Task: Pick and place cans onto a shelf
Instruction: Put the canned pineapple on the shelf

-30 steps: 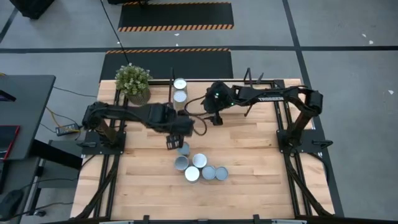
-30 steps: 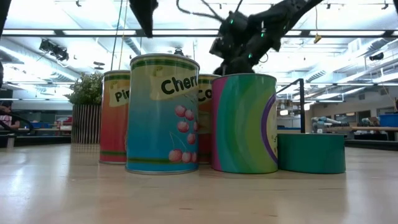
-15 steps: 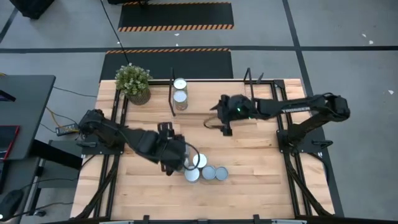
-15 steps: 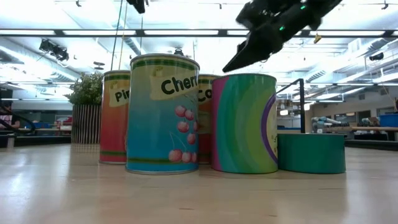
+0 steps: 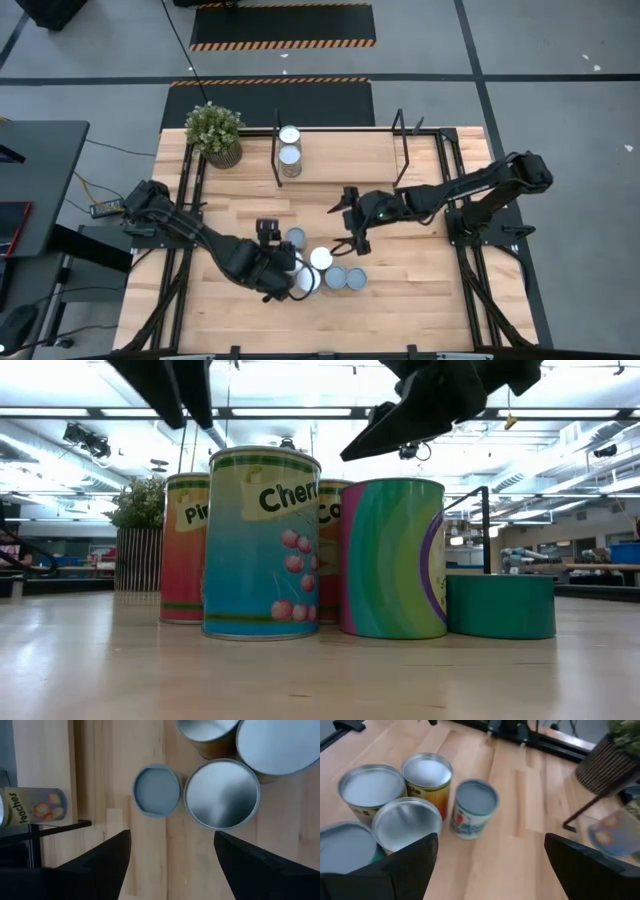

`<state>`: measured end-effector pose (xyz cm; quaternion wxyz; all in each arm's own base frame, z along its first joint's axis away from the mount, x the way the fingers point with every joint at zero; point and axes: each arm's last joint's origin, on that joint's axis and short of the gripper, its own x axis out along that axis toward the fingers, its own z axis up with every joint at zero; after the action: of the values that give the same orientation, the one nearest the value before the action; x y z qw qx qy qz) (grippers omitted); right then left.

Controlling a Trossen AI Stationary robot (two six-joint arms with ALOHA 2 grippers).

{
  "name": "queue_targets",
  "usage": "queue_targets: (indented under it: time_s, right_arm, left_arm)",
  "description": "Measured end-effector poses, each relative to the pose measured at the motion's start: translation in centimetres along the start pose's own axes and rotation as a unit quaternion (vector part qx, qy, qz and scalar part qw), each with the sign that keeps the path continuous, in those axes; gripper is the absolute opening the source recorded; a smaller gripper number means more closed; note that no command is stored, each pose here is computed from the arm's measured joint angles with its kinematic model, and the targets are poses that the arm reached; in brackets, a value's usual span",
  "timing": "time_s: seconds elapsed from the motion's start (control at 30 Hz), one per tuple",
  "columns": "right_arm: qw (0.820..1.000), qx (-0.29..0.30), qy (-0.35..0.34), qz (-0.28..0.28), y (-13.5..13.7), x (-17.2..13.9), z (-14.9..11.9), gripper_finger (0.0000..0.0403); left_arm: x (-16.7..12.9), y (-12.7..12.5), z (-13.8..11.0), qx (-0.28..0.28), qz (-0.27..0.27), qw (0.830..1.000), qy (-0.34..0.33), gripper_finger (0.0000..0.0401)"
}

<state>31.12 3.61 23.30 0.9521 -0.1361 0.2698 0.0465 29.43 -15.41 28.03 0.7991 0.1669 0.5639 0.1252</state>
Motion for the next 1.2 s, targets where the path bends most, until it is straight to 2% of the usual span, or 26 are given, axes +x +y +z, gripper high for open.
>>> queue_targets:
  time_s: [0.43, 0.73, 0.87, 0.93, 1.07, 1.13, 1.2]
  right_arm:
    - [0.999, 0.002, 0.022, 0.032, 2.5, 3.7, 2.0, 0.0378]
    - [0.998, 0.004, 0.037, 0.047, 3.7, 5.0, 3.4, 0.0398]
    - [0.998, 0.003, 0.045, 0.039, 3.6, 5.0, 3.5, 0.0399]
    - [0.998, 0.001, 0.048, 0.029, 3.5, 4.9, 3.5, 0.0399]
    - [0.998, -0.002, 0.058, 0.025, 3.3, 4.9, 3.3, 0.0398]
    - [0.998, 0.0, 0.059, 0.025, 3.2, 4.9, 3.3, 0.0398]
    - [0.998, 0.0, 0.059, 0.025, 3.2, 4.9, 3.3, 0.0399]
  left_arm:
    - [1.7, -2.1, -3.1, 0.038, 0.014, 0.999, -0.003, 0.029]
    - [3.2, -1.8, -6.1, -0.033, -0.026, 0.997, -0.062, 0.029]
    - [5.0, -2.2, -7.1, -0.109, -0.037, 0.989, -0.089, 0.0291]
    - [5.9, -2.6, -7.5, -0.129, -0.048, 0.987, -0.087, 0.0295]
    - [7.5, -3.6, -8.1, -0.166, -0.098, 0.976, -0.099, 0.0317]
    - [7.7, -4.0, -7.6, -0.186, -0.136, 0.965, -0.124, 0.0333]
    - [7.6, -4.1, -7.4, -0.193, -0.148, 0.96, -0.138, 0.0351]
